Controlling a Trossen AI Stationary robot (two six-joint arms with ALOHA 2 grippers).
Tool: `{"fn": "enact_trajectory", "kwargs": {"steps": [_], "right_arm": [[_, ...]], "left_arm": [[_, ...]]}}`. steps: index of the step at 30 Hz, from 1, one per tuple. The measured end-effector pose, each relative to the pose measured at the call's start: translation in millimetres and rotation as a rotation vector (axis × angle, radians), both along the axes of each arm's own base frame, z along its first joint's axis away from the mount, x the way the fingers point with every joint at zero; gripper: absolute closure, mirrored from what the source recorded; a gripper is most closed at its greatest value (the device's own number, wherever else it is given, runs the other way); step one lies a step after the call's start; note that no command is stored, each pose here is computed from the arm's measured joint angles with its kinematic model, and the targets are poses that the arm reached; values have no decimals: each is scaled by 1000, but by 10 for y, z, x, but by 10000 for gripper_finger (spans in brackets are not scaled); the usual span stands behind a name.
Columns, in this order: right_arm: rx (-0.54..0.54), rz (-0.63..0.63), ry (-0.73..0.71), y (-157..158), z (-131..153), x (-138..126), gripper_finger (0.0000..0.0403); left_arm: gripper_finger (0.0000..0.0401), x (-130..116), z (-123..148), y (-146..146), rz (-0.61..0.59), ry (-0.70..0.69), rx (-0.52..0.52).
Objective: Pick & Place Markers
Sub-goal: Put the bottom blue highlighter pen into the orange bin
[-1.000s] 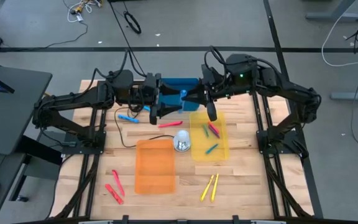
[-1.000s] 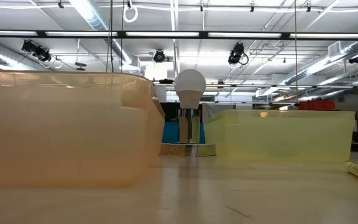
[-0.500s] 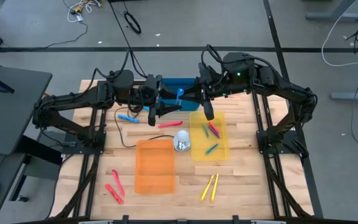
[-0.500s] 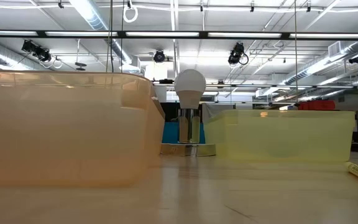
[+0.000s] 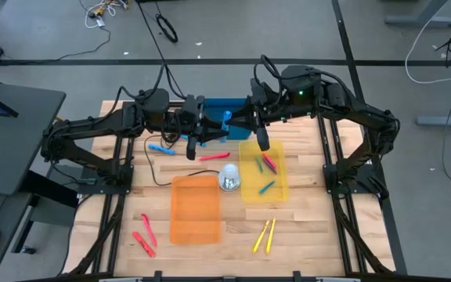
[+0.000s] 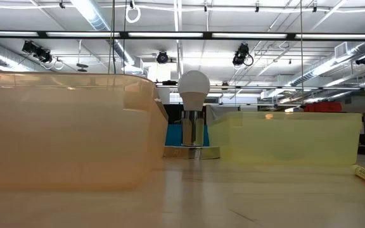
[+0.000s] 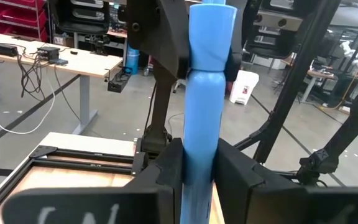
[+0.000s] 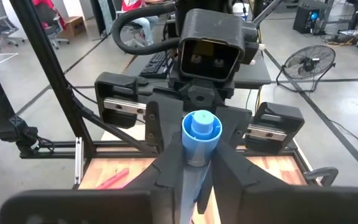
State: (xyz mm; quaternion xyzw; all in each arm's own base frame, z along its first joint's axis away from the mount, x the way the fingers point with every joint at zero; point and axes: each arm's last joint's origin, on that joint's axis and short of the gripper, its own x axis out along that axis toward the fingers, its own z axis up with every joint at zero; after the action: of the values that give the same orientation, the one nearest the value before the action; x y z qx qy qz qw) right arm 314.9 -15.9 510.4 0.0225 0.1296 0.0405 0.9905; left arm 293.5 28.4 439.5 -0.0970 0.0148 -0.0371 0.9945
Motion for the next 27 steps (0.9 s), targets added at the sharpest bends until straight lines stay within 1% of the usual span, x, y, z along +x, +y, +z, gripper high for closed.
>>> {"fn": "enact_trajectory", "kwargs": {"steps": [9, 16, 23, 27], "right_arm": [[-8, -3, 2, -1, -2, 0, 302], [-5, 1, 31, 2, -15, -39, 278], [-11, 3, 68, 3, -36, -80, 231], [-31, -19, 54, 3, 32, -203, 197]], "left_arm": [[332, 0, 0, 3, 10, 0, -1], [332, 0, 0, 3, 12, 0, 1], [332, -9, 7, -2, -4, -2, 4], [332, -29, 27, -10, -8, -12, 6]]}}
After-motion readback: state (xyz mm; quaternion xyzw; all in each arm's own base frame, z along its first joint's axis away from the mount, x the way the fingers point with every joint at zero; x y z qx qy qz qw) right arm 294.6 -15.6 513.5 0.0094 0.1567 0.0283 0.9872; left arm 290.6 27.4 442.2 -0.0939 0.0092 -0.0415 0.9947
